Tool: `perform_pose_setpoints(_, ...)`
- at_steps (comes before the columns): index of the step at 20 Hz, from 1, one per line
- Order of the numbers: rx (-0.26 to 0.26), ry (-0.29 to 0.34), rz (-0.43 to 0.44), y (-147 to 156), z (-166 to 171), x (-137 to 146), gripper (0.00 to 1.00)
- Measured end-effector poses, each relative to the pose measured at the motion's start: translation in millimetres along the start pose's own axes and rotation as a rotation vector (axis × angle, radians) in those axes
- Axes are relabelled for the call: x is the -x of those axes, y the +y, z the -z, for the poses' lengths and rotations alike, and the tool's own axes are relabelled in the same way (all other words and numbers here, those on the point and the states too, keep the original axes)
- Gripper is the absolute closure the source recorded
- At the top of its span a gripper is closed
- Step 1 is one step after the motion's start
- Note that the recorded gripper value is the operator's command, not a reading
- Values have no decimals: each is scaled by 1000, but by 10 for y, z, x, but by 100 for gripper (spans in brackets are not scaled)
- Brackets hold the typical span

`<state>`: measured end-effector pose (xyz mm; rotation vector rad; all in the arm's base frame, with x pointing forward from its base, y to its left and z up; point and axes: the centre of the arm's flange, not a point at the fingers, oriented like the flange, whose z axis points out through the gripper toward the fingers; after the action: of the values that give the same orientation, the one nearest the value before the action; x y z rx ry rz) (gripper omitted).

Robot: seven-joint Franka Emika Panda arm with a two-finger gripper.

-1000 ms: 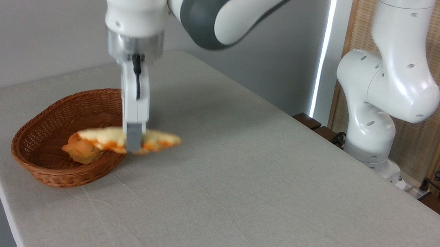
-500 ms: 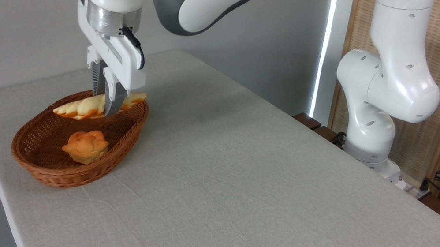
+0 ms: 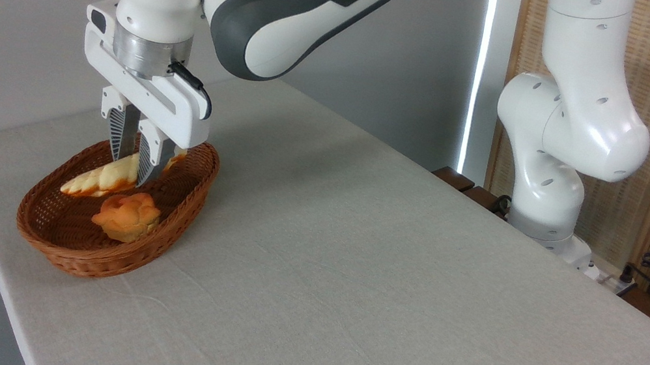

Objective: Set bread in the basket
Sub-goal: 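Lower the pastry into the basket and open the gripper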

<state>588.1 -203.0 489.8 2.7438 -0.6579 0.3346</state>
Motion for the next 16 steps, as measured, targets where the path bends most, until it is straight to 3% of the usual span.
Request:
perform_pose_setpoints(10, -31, 15, -14, -38, 142, -34, 0)
perform_pose_setpoints(16, -35, -33, 11, -331, 988, -13, 0)
